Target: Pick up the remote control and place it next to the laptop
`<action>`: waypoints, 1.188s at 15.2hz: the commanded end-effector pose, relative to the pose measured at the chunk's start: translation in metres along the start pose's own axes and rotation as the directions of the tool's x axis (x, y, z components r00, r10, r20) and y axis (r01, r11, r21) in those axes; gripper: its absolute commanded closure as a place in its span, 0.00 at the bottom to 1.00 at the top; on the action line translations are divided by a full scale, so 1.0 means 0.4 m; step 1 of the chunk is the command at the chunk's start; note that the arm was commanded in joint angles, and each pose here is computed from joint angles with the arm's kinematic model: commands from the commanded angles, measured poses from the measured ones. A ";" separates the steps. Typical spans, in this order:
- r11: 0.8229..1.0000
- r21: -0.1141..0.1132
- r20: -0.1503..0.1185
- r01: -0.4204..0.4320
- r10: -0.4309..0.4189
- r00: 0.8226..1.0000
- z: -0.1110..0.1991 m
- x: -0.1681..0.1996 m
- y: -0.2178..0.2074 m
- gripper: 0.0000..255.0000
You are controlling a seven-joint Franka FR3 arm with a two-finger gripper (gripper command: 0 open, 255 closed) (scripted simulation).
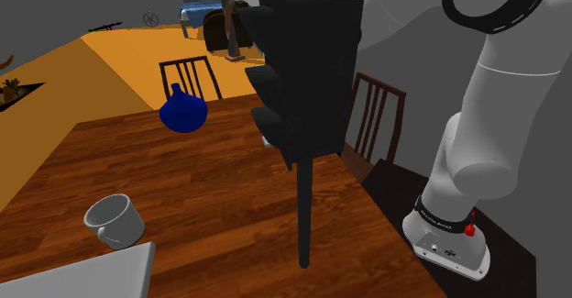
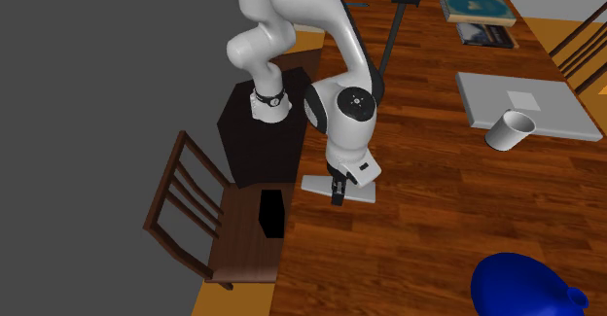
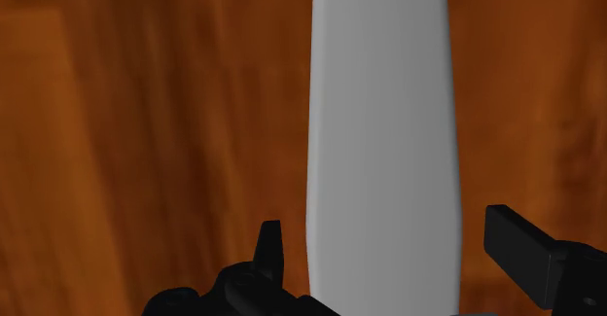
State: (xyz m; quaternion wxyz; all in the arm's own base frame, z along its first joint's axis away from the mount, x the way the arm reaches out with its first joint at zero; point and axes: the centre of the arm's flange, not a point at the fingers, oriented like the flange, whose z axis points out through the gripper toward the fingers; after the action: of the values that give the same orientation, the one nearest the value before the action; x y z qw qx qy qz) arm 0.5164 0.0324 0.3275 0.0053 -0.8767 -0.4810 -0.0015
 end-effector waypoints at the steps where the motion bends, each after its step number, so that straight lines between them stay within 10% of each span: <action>1: 1.000 0.000 0.000 0.000 0.000 1.000 0.000 0.000 0.000 0.00; 2: 1.000 0.000 0.000 0.000 0.000 1.000 0.000 0.000 0.000 0.00; 3: 1.000 0.000 0.000 0.000 0.000 1.000 0.000 0.000 0.000 1.00; 18: 1.000 0.000 0.000 0.000 0.000 1.000 -0.079 0.001 -0.001 1.00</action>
State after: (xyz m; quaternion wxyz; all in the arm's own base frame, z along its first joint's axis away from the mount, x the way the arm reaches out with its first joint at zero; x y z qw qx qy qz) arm 0.5170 0.0312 0.3529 0.0053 -0.8767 -0.4810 -0.0016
